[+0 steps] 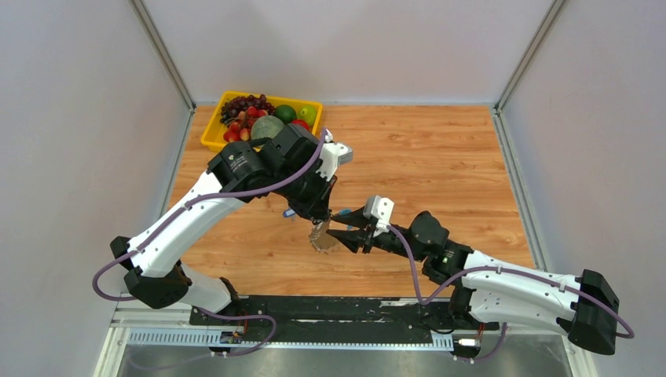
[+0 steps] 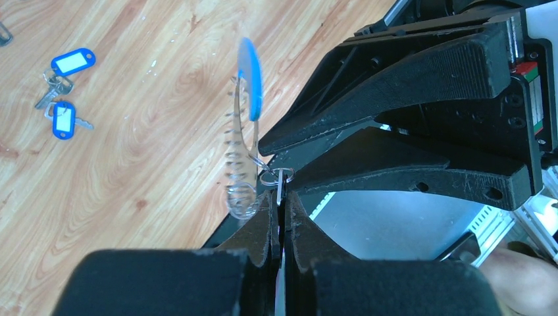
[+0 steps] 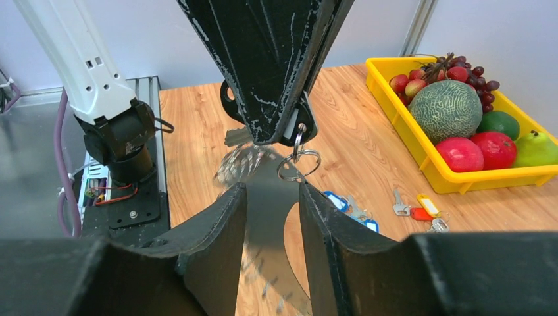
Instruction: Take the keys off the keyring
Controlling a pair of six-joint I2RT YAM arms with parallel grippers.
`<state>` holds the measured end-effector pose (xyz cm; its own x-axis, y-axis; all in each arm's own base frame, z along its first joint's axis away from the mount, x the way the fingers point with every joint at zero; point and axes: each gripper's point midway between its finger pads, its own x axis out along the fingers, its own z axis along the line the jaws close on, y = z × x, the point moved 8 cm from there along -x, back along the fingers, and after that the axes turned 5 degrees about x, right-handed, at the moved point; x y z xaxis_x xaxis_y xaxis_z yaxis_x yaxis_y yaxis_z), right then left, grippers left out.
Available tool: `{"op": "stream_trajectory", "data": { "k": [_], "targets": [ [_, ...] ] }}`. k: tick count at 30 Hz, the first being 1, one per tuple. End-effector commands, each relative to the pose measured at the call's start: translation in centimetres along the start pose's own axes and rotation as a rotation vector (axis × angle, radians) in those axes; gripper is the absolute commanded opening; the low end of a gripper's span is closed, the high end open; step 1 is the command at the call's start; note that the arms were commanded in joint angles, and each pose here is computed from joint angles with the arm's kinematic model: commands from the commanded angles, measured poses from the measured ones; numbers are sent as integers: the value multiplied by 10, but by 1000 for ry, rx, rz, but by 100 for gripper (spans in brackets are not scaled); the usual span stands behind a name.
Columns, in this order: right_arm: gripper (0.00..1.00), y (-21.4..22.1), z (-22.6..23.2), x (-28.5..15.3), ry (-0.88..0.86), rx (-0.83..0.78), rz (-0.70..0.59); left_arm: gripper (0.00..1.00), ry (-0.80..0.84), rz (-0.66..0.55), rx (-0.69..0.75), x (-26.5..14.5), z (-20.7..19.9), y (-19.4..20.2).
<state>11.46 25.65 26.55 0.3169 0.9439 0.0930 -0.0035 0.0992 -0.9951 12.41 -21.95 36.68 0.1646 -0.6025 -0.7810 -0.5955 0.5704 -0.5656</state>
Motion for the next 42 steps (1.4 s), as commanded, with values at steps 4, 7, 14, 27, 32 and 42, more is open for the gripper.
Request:
{"op": "stream_trajectory", "data": {
  "k": [4, 7, 14, 27, 32, 42],
  "targets": [
    [41, -28, -1, 3, 15, -35, -117, 0, 44, -38, -5, -9, -6, -4],
    [40, -30, -1, 4, 17, -38, -126, 0, 53, -36, -5, -8, -7, -4],
    [32, -32, -3, 6, 45, -31, -145, 0, 72, -38, -9, -9, -8, -3],
    [0, -28, 0, 8, 25, -41, -108, 0, 59, -68, -34, -11, -6, -3],
    [0, -25, 5, 2, -2, -46, -101, 0, 38, -81, -82, -14, 2, -4],
    [0, -24, 9, -2, -42, -56, -72, 0, 31, -102, -143, -14, 22, -3]
  ]
}}
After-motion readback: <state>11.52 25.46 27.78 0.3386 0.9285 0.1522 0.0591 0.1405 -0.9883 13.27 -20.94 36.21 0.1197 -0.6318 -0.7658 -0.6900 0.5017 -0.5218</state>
